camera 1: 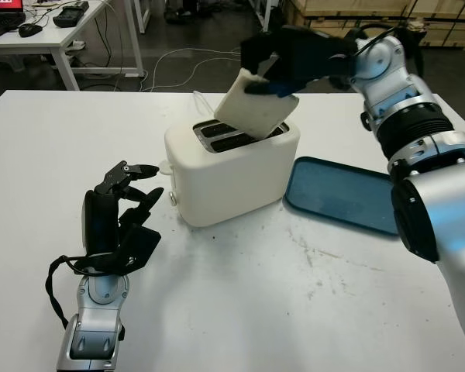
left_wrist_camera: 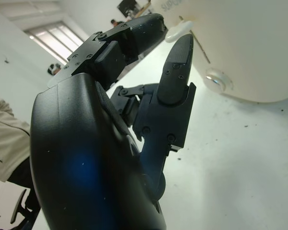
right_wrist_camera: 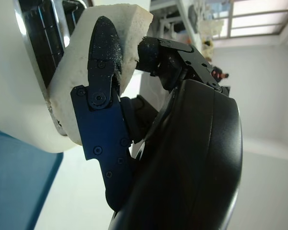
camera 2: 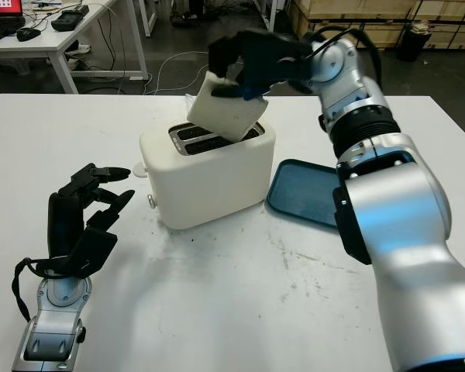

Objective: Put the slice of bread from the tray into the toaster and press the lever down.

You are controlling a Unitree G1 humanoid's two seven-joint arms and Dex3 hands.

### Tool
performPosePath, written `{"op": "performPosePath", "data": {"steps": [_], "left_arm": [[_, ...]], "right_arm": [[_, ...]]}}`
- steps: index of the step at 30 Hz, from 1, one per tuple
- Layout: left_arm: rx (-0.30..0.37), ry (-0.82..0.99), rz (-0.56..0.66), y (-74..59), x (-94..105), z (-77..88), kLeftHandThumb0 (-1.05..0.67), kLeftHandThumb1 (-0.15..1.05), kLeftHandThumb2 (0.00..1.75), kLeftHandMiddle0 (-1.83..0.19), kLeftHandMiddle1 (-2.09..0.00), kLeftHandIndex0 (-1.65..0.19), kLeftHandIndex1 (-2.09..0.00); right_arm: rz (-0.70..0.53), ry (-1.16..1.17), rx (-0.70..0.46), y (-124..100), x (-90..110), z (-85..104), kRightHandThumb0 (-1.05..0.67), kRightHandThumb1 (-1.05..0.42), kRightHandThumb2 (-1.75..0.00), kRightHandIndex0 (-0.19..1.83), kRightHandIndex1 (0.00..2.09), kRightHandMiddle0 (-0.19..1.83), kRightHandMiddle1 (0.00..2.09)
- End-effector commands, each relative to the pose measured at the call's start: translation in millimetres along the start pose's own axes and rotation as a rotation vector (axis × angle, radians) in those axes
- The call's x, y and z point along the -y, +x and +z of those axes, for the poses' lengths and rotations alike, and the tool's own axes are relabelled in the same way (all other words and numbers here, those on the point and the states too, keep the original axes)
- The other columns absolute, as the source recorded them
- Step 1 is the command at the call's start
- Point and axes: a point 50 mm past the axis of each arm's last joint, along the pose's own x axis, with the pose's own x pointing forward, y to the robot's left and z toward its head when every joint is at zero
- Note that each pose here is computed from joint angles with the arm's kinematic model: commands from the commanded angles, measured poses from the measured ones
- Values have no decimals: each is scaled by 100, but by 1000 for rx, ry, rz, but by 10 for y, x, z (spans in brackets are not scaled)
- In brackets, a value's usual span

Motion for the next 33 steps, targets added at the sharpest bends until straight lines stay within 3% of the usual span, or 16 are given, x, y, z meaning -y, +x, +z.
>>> {"op": "performPosePath", "data": {"steps": [1,15,33], "left_arm": [[5,-4,-2,-1,4,-3,-37,92,4,-64,-144,-68,-79],[-1,-7,-5,-3,21,2,-37,92,4,-64,-144,-67,-80],[-10,-10,-1,-9,28,-11,-36,92,4,-62,-145,-67,-80]], "right_arm": [[4,-24,5,37,-60,7,-57,-92,-43,108,175,89,175],[66,-61,-25,32,-162,-75,-54,-92,-40,109,175,90,175],[214,-126,-179,-216,109,-167,-54,-92,-31,100,175,80,175]]}}
